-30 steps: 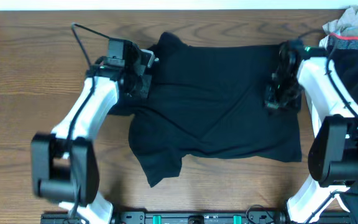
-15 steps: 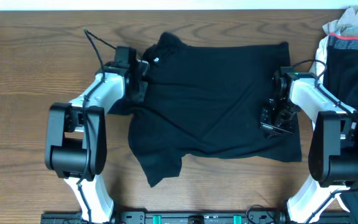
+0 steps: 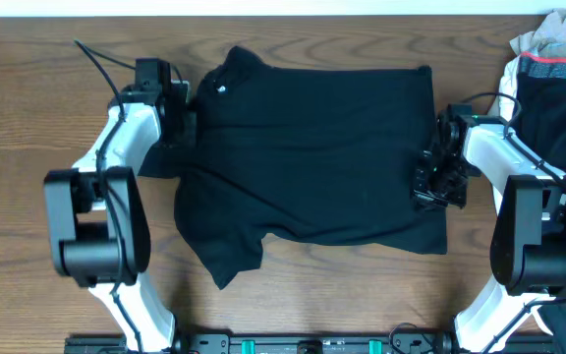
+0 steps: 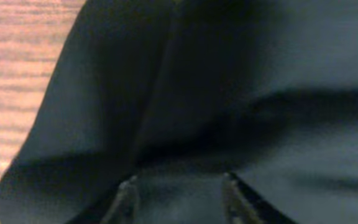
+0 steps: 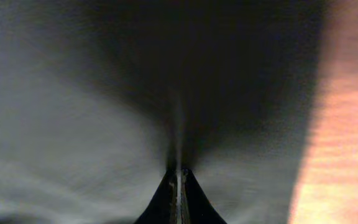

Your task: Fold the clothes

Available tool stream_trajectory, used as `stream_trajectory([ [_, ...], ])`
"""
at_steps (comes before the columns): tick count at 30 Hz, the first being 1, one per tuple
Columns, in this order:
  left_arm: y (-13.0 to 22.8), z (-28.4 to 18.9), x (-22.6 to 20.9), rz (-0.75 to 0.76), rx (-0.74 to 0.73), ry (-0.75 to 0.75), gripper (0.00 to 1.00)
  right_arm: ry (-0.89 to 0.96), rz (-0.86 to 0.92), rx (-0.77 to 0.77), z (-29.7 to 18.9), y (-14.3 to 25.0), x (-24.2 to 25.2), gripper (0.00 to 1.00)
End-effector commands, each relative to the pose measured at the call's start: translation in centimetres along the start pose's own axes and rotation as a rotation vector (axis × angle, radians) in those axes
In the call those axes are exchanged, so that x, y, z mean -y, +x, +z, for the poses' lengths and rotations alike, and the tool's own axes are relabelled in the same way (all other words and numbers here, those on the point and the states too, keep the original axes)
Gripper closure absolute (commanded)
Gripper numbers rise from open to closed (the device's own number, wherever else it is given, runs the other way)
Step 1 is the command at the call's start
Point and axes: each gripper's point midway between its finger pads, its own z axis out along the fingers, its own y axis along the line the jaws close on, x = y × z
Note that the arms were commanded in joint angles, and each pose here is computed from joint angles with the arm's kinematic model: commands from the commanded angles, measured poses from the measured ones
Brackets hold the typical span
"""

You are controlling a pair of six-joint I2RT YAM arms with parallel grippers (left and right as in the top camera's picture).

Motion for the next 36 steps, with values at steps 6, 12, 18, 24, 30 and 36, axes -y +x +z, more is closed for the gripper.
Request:
stream_trajectory([
  [6,0.8,-12.8,2.2,-0.152,0.069,0.084,0.46,-0.176,-0.178,0.115,-4.0,-1.1,-3.6,0.88],
  [12,8.8,-14.3,5.8,-0.285,-0.223,0.198,0.48,-0.178,-0.175,0.121,-4.5,-0.8,-3.6,0.70],
  [18,15.0,-11.1,7.1,-0.342,-0.421,0.164,0.55,-0.176,-0.160,0.105,-4.4,-0.5,-3.5,0.69],
  [24,19.3,-7.0,6.7,-0.468,-0.488,0.112,0.70,-0.181,-0.155,0.092,-4.4,-0.2,-3.6,0.69],
  [30,22.3,-4.0,6.6,-0.577,-0.499,0.084,0.76,-0.183,-0.149,0.107,-4.4,-0.5,-3.7,0.68],
  [36,23.2,-2.7,6.0,-0.591,-0.475,0.055,0.81,-0.193,-0.129,0.142,-4.6,-1.4,-4.0,0.68],
])
